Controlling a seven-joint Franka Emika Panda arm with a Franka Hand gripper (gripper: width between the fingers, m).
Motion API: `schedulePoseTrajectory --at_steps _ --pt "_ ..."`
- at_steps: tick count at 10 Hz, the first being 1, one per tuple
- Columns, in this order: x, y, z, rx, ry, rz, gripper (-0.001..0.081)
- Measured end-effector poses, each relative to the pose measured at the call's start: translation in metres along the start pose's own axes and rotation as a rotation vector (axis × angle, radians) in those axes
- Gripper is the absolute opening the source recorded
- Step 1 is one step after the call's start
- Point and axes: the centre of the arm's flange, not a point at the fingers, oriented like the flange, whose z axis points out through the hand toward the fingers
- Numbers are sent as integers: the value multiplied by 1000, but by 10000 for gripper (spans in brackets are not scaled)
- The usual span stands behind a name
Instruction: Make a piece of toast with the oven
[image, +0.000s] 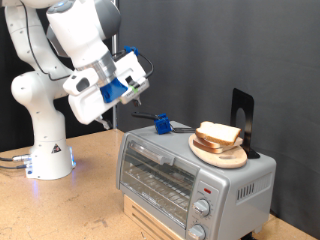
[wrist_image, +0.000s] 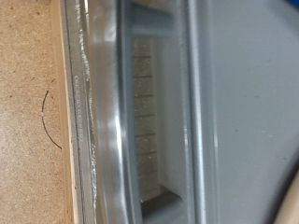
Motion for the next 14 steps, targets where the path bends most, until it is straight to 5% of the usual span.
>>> schedulePoseTrajectory --at_steps 4,6,10,14 --pt "3 0 6 -2 22 2 803" --pt "5 8 24 -38 72 17 803" --pt "5 15 71 -79 72 24 803" --pt "5 23 80 -112 89 -3 803"
